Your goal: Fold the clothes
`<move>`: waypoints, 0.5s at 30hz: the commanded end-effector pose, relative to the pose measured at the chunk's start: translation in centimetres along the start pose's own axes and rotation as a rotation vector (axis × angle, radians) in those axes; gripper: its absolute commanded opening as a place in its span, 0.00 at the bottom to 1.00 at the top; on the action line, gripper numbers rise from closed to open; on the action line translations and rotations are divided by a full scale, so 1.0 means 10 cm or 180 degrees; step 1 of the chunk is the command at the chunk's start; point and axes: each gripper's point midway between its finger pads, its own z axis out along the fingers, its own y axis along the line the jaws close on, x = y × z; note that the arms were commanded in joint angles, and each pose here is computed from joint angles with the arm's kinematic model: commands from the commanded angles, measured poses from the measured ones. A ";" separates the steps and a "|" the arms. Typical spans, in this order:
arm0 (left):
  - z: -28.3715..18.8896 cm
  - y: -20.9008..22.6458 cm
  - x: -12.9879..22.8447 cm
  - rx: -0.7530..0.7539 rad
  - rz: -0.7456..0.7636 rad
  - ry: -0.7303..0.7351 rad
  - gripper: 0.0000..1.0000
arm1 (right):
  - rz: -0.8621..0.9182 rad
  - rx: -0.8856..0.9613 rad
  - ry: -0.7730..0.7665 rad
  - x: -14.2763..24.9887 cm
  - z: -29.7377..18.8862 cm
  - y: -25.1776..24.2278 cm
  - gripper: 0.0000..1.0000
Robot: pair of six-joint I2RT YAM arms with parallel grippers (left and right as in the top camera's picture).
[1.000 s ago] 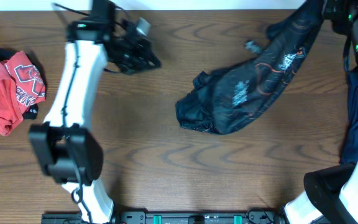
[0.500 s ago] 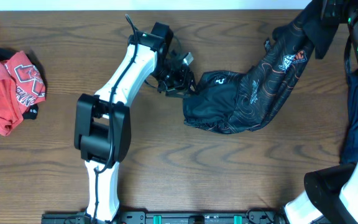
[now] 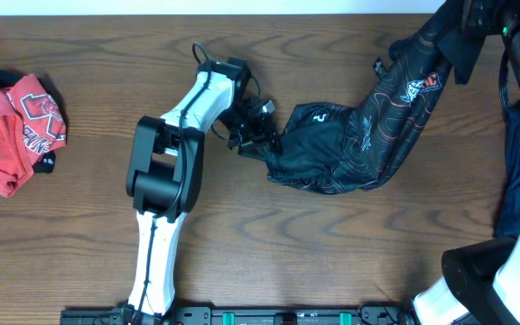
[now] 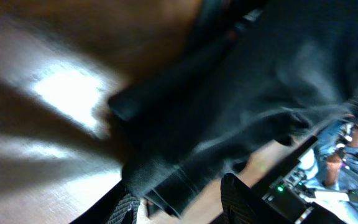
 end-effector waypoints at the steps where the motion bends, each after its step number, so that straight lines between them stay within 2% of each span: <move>1: -0.01 0.13 -0.05 -0.0122 -0.0014 -0.0052 0.45 | 0.0016 -0.0087 -0.0023 -0.02 0.00 0.03 0.01; 6: -0.14 0.23 -0.15 -0.0064 -0.0121 -0.0186 0.45 | 0.0009 -0.0116 -0.0024 -0.02 0.00 0.04 0.01; 8: -0.18 0.27 -0.18 -0.0053 -0.0142 -0.0230 0.50 | 0.0008 -0.0162 -0.0027 -0.02 0.00 0.07 0.01; 15: -0.16 0.24 -0.27 -0.0047 -0.0059 -0.0326 0.50 | 0.0007 -0.0252 -0.0029 -0.02 0.00 0.12 0.01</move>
